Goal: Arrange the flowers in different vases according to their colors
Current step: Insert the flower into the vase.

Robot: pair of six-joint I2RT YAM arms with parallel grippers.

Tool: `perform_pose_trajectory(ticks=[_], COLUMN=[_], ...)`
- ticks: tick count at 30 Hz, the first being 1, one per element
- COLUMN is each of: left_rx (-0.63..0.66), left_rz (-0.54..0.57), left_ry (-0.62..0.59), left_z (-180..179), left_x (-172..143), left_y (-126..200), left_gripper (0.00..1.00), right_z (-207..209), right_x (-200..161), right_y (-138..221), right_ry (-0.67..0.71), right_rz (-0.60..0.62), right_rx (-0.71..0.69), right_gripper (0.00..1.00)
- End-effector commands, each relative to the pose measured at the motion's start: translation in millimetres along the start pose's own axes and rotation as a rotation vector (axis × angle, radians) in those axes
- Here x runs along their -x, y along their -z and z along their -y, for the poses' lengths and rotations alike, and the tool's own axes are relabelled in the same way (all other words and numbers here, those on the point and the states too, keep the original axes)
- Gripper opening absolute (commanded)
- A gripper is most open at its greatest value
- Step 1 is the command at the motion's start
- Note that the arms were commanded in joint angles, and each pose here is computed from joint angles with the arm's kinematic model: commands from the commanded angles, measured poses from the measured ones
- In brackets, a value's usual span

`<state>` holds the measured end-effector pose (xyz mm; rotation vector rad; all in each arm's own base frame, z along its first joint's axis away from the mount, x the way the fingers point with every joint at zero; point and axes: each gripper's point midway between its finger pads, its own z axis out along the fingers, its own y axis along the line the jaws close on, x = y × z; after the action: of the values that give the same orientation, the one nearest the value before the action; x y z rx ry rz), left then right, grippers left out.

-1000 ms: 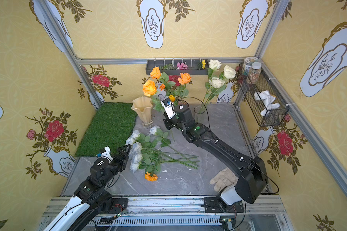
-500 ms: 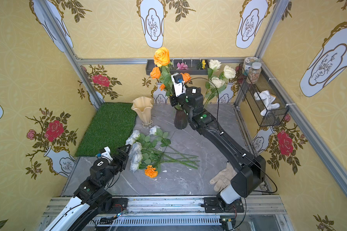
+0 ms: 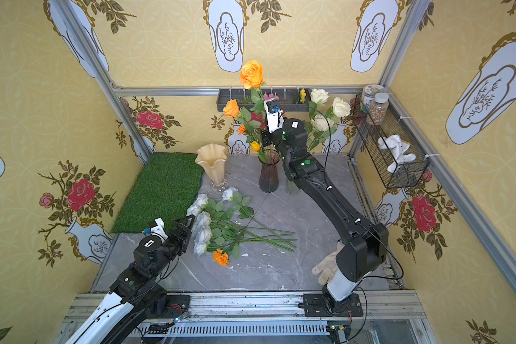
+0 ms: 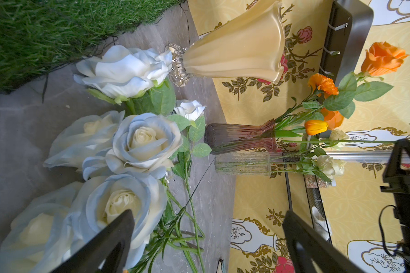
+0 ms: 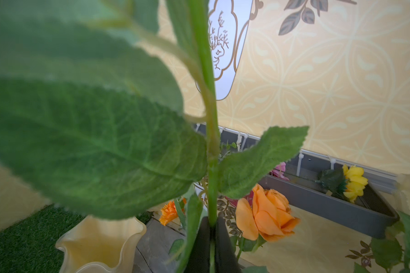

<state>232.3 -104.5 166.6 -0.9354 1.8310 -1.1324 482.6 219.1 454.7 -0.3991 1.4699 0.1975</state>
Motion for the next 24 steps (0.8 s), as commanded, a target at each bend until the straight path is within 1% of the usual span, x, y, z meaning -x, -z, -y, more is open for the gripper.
perform_pose_trajectory(ticks=[1,10,13,16,19,21,23,24], left_rx=[-0.019,-0.022,-0.020,-0.024,-0.020,-0.021,-0.021,-0.020], left_rz=[0.014,0.021,0.020,0.019,0.020,0.021,0.020,0.020], left_ry=[-0.021,-0.027,-0.029,-0.031,-0.030,-0.031,-0.031,-0.031], left_z=[4,6,5,6,6,6,6,6], left_x=[3,4,4,4,4,4,4,4], left_y=[-1,-2,-2,-2,-2,-3,-3,-3], left_gripper=[1.00,1.00,1.00,1.00,1.00,1.00,1.00,1.00], right_z=[7,7,11,16,17,16,13,12], right_x=[2,-69,-84,-82,-66,-66,-73,-81], right_y=[-5,-20,-21,-21,-18,-20,-23,-24], right_ry=[-0.023,-0.034,-0.042,-0.064,-0.067,-0.069,-0.060,-0.057], right_rz=[0.046,-0.073,-0.094,-0.089,-0.069,-0.088,-0.127,-0.155], right_rx=[-0.021,-0.027,-0.047,-0.056,-0.052,-0.044,-0.032,-0.029], right_gripper=[0.00,0.00,0.00,0.00,0.00,0.00,0.00,0.04])
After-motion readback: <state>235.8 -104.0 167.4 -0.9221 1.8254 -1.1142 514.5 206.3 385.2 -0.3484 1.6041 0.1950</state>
